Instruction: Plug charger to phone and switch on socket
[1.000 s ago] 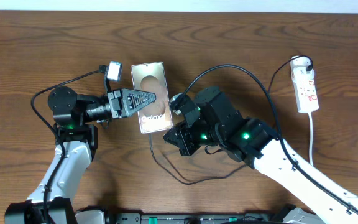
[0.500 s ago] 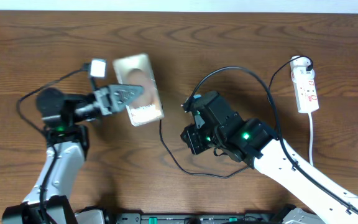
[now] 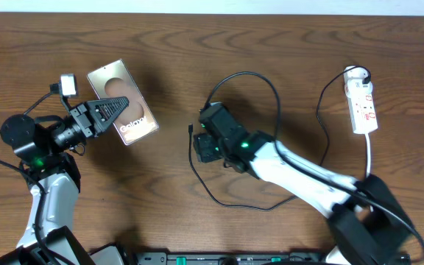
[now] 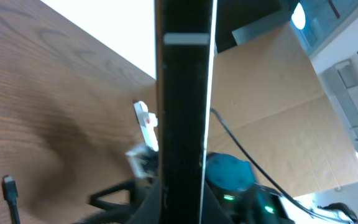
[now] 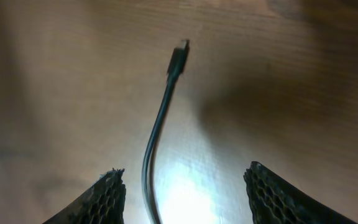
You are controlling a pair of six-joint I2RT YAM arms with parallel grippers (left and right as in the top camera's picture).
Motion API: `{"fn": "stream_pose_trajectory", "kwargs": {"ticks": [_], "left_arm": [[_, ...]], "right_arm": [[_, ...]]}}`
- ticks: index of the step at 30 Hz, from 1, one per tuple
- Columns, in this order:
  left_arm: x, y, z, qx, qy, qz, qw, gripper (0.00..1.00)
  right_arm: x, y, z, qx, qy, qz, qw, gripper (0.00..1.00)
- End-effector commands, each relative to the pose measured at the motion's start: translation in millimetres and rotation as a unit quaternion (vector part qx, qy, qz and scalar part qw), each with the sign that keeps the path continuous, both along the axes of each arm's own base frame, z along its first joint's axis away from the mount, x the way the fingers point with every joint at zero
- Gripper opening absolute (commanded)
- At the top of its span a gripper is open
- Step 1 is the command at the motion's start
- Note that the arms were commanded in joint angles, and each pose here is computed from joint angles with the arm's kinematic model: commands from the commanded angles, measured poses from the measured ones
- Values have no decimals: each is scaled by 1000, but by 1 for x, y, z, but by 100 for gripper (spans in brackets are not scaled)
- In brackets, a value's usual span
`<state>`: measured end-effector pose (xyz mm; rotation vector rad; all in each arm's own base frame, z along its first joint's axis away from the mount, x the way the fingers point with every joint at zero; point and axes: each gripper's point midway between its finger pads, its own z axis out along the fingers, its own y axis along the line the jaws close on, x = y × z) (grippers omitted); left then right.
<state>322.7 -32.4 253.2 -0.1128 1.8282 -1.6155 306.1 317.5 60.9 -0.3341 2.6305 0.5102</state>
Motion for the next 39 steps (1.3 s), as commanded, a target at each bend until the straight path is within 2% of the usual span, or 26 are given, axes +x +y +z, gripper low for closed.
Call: {"fn": "stream_pose_trajectory", "kwargs": {"ticks": [1, 8, 14, 16, 21, 23, 25, 26, 27, 35, 39], "left_arm": [[-6, -4, 10, 13, -21, -25, 999, 7], [-6, -4, 10, 13, -21, -25, 999, 7], [-7, -4, 10, 13, -21, -28, 999, 7], [-7, -4, 10, 13, -20, -28, 999, 7], [-7, -4, 10, 12, -19, -28, 999, 7], [-7, -4, 10, 12, -19, -28, 999, 7], [-7, -4, 10, 12, -19, -28, 999, 7], [-7, -4, 10, 12, -19, -28, 999, 7], [-7, -4, 10, 12, -19, -28, 999, 7], [-7, -5, 10, 12, -19, -29, 999, 7], [-7, -10, 10, 12, -19, -37, 999, 7]], "right_arm": [[21, 18, -5, 3, -11, -36, 999, 61], [42, 54, -34, -9, -8, -32, 999, 59], [42, 43, -65, -52, 8, -91, 994, 52], [31, 42, -76, -61, 33, -93, 993, 43], [0, 40, -86, -87, 78, -81, 990, 33], [-7, 36, -89, -99, 85, -85, 988, 25], [-6, 36, -89, -101, 83, -87, 988, 15], [-2, 36, -88, -94, 81, -92, 988, 6], [1, 37, -87, -87, 83, -93, 988, 1], [13, 17, -75, -55, 135, -112, 983, 1], [-3, 13, -35, -33, 164, -44, 985, 1]]}}
